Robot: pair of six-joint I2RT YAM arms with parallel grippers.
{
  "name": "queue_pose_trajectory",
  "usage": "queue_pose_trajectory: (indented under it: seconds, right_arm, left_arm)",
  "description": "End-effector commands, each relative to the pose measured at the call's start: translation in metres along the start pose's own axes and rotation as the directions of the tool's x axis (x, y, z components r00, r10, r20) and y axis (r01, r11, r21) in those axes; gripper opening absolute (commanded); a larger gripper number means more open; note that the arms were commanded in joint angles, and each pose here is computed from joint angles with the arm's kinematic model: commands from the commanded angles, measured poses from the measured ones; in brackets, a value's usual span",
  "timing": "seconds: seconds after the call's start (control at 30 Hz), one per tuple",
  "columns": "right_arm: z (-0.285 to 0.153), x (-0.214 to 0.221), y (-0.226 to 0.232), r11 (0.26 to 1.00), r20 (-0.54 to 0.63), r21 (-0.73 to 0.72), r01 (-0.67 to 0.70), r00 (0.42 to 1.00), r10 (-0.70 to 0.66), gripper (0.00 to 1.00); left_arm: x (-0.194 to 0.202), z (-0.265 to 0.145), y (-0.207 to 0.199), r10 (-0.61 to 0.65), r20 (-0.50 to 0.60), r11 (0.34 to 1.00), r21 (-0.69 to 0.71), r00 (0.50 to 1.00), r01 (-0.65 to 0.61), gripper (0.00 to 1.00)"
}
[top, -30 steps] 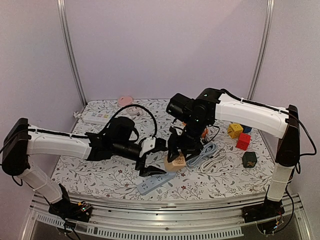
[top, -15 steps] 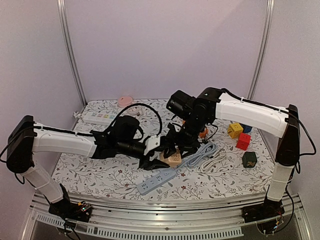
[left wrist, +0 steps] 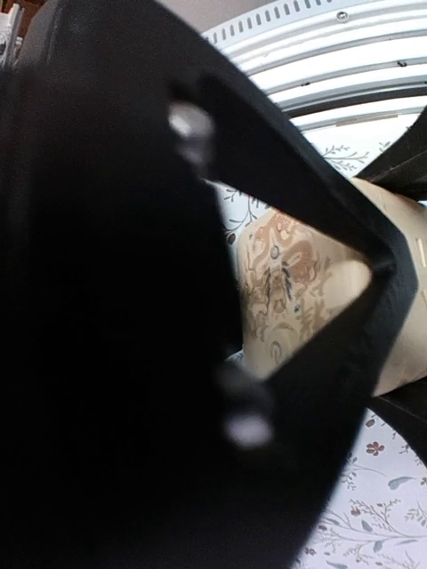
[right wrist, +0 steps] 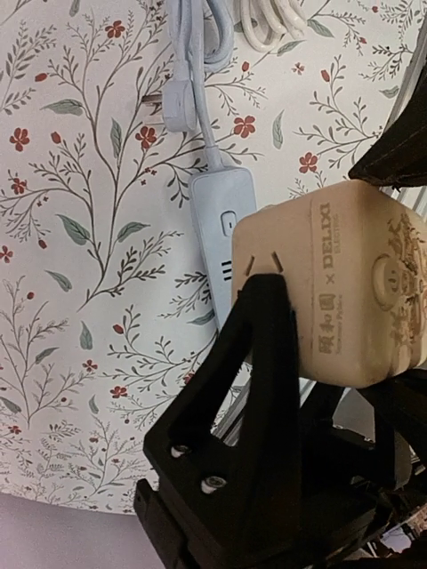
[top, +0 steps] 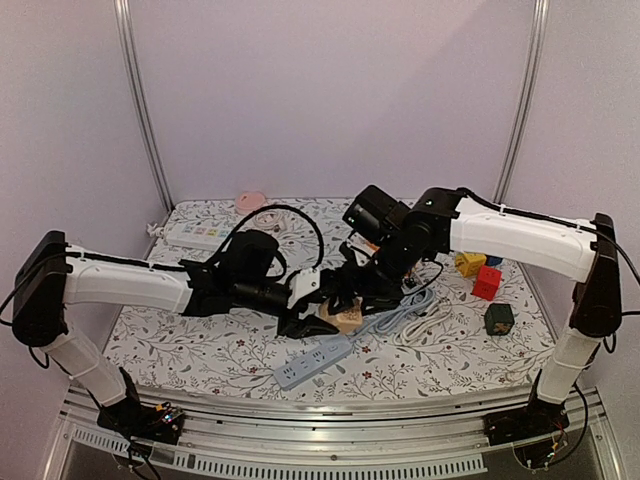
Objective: Insert the plug
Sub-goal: Adjust the plug.
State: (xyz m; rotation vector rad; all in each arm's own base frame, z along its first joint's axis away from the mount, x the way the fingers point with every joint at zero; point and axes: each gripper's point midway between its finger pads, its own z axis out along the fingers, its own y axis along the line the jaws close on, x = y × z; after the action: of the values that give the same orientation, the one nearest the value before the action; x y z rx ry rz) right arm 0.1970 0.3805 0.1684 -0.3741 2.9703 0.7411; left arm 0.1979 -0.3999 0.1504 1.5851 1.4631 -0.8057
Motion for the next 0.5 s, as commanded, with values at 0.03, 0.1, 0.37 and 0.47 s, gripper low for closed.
queue_pose_trajectory:
  seconds: [0.03,0.1,0.37,0.47]
  right_arm:
    - [-0.032,-0.02,0.015,0.989,0.297,-0.057,0.133,0.948,-0.111,0.69]
    - [-0.031,-0.017,0.018,0.985,0.355,-0.077,0.153,0.928,-0.116,0.71]
    - [-0.038,-0.028,0.015,0.985,0.533,-0.13,0.117,0.845,-0.03,0.99]
    - [-0.045,-0.036,0.012,0.986,0.588,-0.14,0.089,0.809,0.011,0.98]
  left_arm:
    - [-0.027,-0.018,0.011,-0.103,0.063,0.995,0.012,0.993,0.102,0.0]
    - [-0.03,-0.021,0.015,-0.125,0.071,0.992,0.007,0.99,0.125,0.0]
    - [-0.03,-0.021,0.018,-0.145,0.078,0.989,0.008,0.986,0.145,0.0]
    - [-0.031,-0.022,0.019,-0.146,0.082,0.989,0.003,0.986,0.147,0.0]
